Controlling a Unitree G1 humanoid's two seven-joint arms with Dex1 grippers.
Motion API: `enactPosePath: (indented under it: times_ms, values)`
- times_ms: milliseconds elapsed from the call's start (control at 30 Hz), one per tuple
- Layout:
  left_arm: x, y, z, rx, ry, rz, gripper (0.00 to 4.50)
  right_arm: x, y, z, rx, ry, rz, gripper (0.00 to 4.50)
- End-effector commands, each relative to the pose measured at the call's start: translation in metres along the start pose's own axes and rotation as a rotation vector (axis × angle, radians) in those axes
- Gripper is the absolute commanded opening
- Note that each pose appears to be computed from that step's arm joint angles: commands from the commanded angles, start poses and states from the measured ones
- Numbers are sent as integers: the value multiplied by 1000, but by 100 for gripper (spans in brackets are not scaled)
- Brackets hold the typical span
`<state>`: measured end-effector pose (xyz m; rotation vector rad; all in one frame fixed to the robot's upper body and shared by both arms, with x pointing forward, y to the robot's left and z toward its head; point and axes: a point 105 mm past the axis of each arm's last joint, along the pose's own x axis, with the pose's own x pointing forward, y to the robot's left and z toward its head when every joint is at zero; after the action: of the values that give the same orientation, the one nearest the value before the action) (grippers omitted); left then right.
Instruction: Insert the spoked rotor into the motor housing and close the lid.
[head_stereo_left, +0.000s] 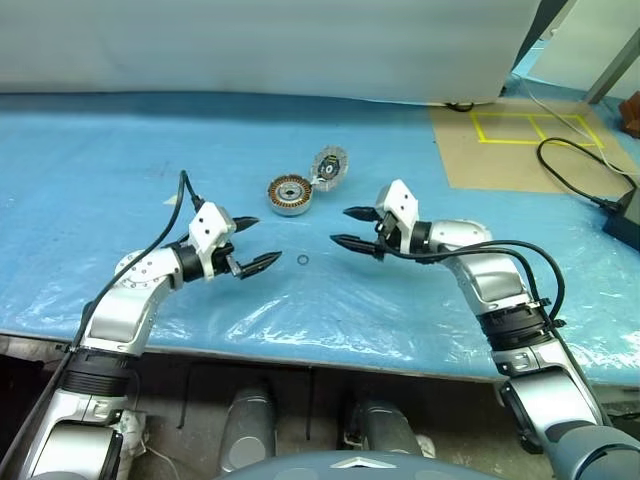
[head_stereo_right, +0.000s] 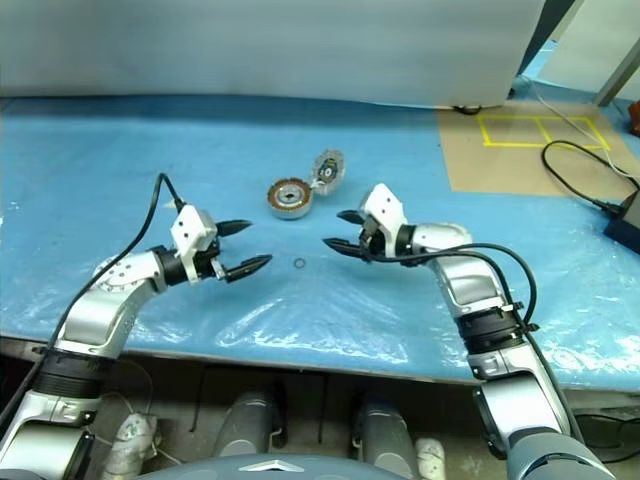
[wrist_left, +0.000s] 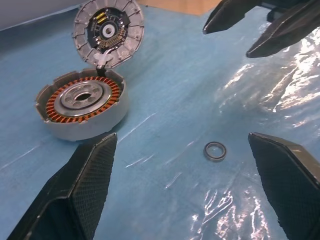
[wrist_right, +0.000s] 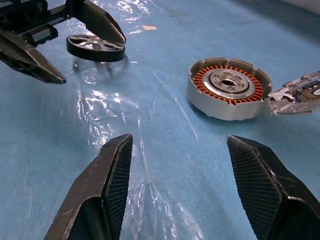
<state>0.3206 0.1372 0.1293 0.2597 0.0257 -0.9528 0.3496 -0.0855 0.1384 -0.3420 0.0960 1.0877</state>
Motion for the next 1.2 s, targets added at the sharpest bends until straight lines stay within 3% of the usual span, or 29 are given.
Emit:
enactPosePath:
  times_ms: [33, 600, 1000, 1200]
  values:
    - [-1, -3, 13, 29, -34, -11, 443, 2, -1, 12, -39, -27, 13, 315]
    - [-8, 8, 11, 56, -11, 18, 443, 11, -3, 22, -76, -32, 58, 315]
    - [-30, 32, 11, 82, -4, 148, 443, 61, -32, 49, -167, -22, 122, 315]
    - [-43, 34, 12, 86, -9, 206, 443, 88, -31, 64, -229, 20, 169, 315]
